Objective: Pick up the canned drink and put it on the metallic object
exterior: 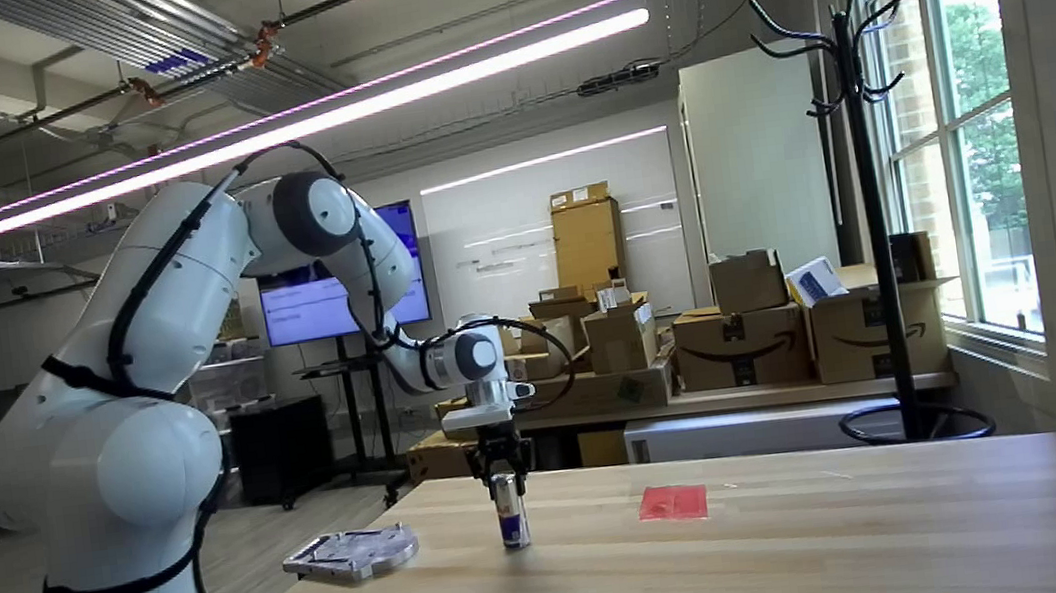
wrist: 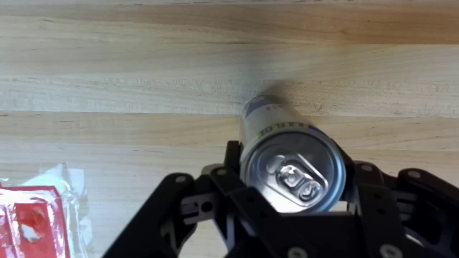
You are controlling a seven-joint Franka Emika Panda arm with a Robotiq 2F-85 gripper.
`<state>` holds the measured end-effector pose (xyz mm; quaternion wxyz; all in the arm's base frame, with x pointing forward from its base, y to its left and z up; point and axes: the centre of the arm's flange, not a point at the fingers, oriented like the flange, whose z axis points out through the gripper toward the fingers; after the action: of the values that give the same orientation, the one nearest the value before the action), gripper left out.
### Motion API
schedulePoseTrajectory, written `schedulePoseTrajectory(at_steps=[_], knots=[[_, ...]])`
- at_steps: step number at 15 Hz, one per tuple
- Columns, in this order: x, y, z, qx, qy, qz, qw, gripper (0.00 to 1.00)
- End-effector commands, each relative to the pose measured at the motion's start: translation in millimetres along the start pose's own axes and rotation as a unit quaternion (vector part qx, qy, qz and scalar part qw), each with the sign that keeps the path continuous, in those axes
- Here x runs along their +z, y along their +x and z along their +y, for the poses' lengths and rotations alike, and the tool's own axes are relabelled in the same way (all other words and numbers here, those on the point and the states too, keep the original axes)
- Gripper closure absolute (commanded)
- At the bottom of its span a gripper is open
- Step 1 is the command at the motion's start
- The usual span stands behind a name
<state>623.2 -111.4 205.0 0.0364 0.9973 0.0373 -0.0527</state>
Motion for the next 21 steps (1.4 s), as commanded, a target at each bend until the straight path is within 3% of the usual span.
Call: schedulePoseTrajectory(at_steps=[1, 9, 17, 21], knots=[[-44, -16, -11, -0.026, 0.000, 0.028, 0.9993, 0.67], [-117, -48, -85, -0.089, -0.028, 0.070, 0.9932, 0.67], [-107, -64, -218, -0.212, -0.070, 0.057, 0.9730, 0.67], [-101, -61, -260, -0.249, -0.085, 0.052, 0.9633, 0.67]])
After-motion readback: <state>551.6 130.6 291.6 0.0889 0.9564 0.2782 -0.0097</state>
